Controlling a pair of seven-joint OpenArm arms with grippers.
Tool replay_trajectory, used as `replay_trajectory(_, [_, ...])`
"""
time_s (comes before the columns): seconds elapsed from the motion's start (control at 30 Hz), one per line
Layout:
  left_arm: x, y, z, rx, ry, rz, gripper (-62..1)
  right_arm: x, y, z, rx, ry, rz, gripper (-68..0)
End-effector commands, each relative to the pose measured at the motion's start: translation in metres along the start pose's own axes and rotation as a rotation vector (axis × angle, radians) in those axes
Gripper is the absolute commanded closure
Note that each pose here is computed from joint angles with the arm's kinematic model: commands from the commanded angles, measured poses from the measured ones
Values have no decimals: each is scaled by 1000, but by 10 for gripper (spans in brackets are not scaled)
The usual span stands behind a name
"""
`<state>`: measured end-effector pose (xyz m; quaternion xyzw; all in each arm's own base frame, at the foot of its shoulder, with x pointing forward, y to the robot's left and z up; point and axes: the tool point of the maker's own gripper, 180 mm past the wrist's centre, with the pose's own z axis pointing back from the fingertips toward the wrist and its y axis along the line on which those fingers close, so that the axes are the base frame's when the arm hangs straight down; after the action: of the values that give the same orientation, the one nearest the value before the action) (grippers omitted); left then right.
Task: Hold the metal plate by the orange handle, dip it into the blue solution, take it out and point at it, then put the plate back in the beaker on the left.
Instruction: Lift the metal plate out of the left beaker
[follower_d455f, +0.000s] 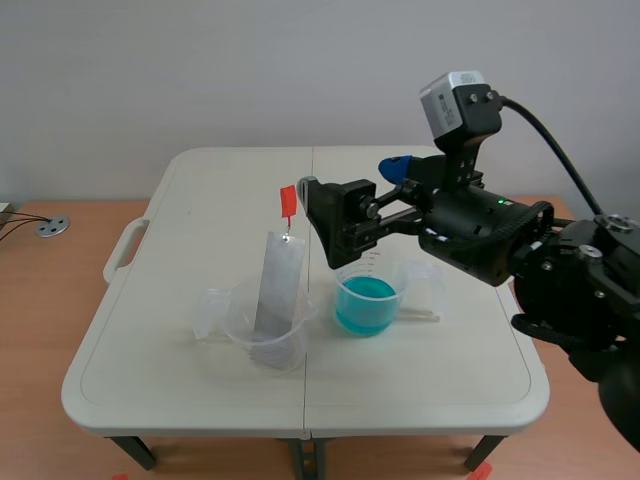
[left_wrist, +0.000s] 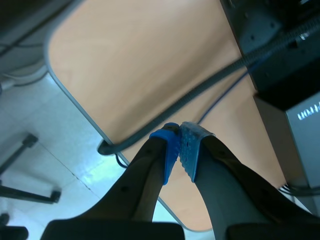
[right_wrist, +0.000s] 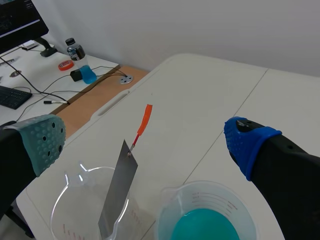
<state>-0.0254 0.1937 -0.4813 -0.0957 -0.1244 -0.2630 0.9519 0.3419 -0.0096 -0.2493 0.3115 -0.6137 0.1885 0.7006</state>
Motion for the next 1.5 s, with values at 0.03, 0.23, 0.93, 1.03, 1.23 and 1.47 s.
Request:
replay_trajectory(0.03, [22, 13, -3, 21, -55, -15, -12, 13, 2, -15, 15, -39, -4, -663])
replay_trajectory(0.23, [62, 37, -10, 68, -138, -40, -12, 7, 9, -35, 38, -27, -32, -663])
replay_trajectory(0.93, [138, 80, -10, 155, -291, -85, -12, -24, 34, -84, 99, 76, -96, -663])
replay_trajectory(1.03, [139, 80, -10, 155, -292, -85, -12, -24, 36, -86, 103, 85, -99, -663])
replay_trajectory(1.23, [138, 80, -10, 155, -291, -85, -12, -29, 44, -87, 136, 120, -114, -663])
replay_trajectory(1.47, [139, 78, -11, 153, -294, -80, -12, -28, 43, -87, 135, 114, -118, -545])
